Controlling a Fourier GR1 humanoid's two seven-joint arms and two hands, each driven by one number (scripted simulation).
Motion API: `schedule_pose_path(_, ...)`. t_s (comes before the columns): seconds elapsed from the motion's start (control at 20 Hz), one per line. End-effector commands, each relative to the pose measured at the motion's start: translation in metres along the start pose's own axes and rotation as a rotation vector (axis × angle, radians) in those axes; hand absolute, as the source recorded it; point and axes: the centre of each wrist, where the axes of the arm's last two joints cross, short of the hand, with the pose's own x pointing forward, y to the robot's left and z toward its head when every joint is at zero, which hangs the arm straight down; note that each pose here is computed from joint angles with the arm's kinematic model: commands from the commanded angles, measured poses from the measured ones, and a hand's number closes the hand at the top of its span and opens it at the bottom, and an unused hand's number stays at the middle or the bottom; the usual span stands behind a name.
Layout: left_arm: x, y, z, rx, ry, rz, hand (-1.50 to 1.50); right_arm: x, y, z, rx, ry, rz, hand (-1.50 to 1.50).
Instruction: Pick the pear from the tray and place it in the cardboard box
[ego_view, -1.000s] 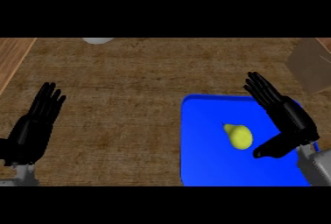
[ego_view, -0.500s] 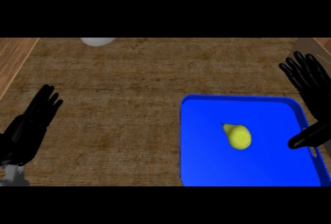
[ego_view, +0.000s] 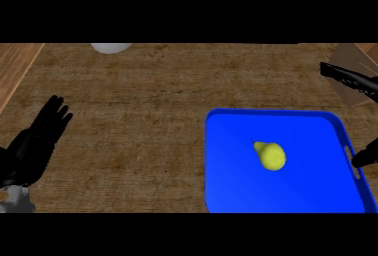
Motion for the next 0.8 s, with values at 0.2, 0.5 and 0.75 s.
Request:
schedule_pose_path(0.2,0.004,-0.004,0.006,-0.011,0.015,0.01,0.0,0.023,0.0,-0.036,0.316,0.162,0.244,-1.5)
schedule_pose_path(0.5,0.006,-0.003,-0.002,0.009,0.015,0.008,0.0,0.023,0.03,-0.059,0.43,0.228,0.224,-1.5)
schedule_pose_path(0.75,0.002,-0.002,0.012,0.016,0.007,0.01,0.0,0.008,0.031,-0.052,0.477,0.311,0.237,-1.5)
